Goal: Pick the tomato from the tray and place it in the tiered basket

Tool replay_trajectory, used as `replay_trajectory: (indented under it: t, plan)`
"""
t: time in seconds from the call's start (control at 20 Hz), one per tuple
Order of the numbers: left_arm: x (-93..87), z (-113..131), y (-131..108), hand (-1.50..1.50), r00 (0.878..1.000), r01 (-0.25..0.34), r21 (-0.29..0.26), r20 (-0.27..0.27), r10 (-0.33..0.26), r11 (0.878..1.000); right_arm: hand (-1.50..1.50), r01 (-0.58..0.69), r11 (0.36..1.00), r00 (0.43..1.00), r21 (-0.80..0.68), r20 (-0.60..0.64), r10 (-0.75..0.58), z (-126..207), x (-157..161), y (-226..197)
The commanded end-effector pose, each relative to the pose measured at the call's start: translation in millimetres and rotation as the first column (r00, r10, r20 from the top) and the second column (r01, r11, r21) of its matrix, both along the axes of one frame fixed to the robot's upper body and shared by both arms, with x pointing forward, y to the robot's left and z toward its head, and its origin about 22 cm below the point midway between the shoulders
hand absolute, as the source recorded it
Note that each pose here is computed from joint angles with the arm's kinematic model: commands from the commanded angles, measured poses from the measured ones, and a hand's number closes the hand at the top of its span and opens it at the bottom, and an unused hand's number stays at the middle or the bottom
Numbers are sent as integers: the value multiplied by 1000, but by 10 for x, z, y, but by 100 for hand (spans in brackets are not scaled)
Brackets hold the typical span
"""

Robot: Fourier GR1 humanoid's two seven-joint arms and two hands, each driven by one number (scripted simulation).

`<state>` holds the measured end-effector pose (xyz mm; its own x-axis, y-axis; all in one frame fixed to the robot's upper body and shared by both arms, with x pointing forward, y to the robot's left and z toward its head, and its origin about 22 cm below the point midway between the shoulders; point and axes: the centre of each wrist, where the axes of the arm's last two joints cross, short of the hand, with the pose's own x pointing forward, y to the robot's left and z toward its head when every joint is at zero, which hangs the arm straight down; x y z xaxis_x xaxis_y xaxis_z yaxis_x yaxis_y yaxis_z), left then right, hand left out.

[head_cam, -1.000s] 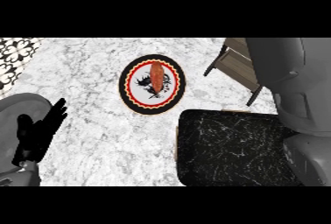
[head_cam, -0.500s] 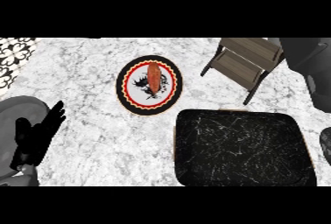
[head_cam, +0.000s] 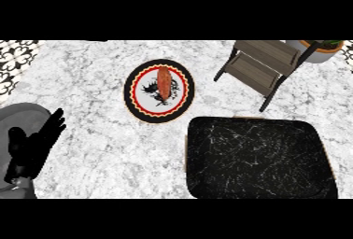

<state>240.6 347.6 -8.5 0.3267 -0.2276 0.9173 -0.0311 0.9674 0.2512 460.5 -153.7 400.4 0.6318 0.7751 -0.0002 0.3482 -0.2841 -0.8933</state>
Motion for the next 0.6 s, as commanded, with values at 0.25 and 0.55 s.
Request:
replay_trajectory:
  t: [0.25,0.55]
  plan:
    - [1,33,74,0,1000,-15,0,-3,15,1000,150,1,999,985,-55,-173,-10,116,-13,-109]
    - [53,54,-33,0,1000,-5,8,9,5,1000,150,129,981,945,148,-317,-76,-104,74,-363]
